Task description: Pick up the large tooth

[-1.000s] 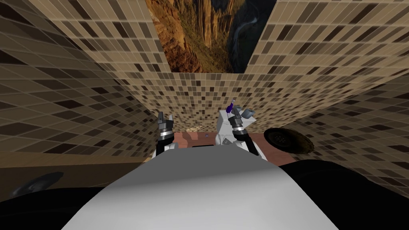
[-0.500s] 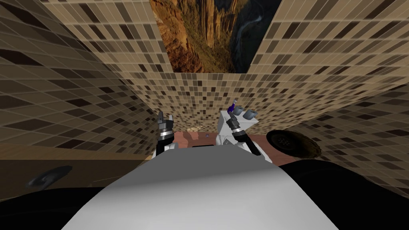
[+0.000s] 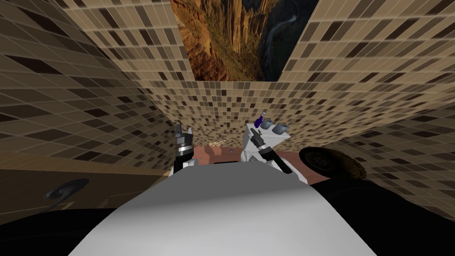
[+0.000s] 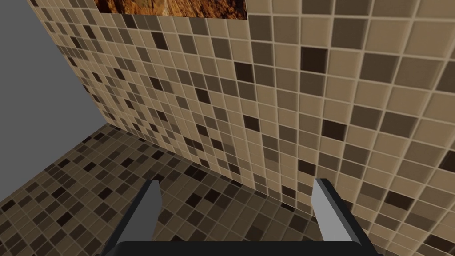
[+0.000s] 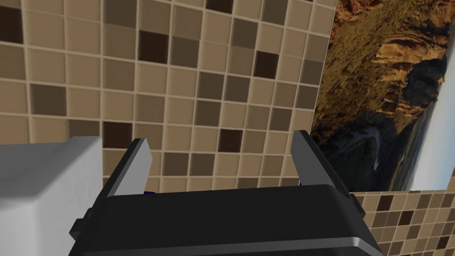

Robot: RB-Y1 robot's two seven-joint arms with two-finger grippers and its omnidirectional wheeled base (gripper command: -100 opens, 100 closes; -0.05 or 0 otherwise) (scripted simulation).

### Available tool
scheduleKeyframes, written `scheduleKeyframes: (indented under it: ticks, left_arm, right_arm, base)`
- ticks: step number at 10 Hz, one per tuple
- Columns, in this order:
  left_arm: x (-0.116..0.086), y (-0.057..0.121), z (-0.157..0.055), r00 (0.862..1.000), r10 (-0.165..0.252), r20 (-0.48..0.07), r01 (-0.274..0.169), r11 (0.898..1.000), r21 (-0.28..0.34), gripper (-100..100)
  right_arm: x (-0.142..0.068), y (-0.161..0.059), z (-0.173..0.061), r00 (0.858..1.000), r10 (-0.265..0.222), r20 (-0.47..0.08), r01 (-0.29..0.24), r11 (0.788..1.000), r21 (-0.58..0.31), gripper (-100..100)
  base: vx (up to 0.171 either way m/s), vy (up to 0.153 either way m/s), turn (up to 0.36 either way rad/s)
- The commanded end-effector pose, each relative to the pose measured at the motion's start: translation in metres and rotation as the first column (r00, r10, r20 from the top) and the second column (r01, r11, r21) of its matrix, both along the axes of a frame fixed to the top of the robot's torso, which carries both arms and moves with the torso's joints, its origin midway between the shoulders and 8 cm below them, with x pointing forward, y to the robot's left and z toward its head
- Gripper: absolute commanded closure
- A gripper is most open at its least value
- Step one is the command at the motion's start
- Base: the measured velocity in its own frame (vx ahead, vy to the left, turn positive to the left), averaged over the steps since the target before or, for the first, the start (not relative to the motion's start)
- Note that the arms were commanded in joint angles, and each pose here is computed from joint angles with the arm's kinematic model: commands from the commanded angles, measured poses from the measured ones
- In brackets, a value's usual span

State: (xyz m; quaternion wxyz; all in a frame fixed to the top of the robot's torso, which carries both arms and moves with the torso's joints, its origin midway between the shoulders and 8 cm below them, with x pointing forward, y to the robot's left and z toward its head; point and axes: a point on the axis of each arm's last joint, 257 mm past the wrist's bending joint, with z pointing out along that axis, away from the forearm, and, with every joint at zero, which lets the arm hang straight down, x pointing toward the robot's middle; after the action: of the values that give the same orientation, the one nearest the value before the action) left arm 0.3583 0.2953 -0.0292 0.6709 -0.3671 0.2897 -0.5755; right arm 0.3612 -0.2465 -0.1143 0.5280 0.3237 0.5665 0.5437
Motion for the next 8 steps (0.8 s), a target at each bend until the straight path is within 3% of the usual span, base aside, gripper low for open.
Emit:
scheduleKeyframes:
  ticks: [1, 2, 4, 5, 6, 7, 8]
  left_arm:
    - [0.0, 0.0, 0.0, 1.0, 0.0, 0.0, 0.0, 1.0, 0.0, 0]
    - [0.0, 0.0, 0.0, 1.0, 0.0, 0.0, 0.0, 1.0, 0.0, 0]
    - [0.0, 0.0, 0.0, 1.0, 0.0, 0.0, 0.0, 1.0, 0.0, 0]
    - [0.0, 0.0, 0.0, 1.0, 0.0, 0.0, 0.0, 1.0, 0.0, 0]
    - [0.0, 0.0, 0.0, 1.0, 0.0, 0.0, 0.0, 1.0, 0.0, 0]
    - [0.0, 0.0, 0.0, 1.0, 0.0, 0.0, 0.0, 1.0, 0.0, 0]
    - [0.0, 0.0, 0.0, 1.0, 0.0, 0.0, 0.0, 1.0, 0.0, 0]
  right_arm:
    - [-0.002, 0.001, -0.004, 1.0, 0.015, -0.015, -0.015, 1.0, -0.019, -100]
    - [-0.007, 0.002, -0.028, 0.995, 0.028, -0.092, -0.03, 0.999, -0.024, -100]
    - [-0.009, 0.003, -0.03, 0.994, 0.046, -0.101, -0.052, 0.997, -0.053, -100]
    - [-0.016, 0.002, -0.055, 0.982, 0.056, -0.182, -0.068, 0.996, -0.057, -100]
    - [-0.018, 0.003, -0.057, 0.98, 0.069, -0.189, -0.085, 0.993, -0.079, -100]
    - [-0.027, 0.001, -0.081, 0.961, 0.072, -0.267, -0.095, 0.993, -0.075, -100]
    - [-0.029, 0.001, -0.083, 0.957, 0.087, -0.278, -0.119, 0.987, -0.103, -100]
  base:
    - [0.0, 0.0, 0.0]
    - [0.005, -0.002, 0.092]
    - [0.003, -0.002, 0.029]
    - [0.005, -0.001, 0.102]
    - [0.005, -0.004, 0.053]
    - [0.008, -0.003, 0.102]
    - [0.006, -0.006, 0.043]
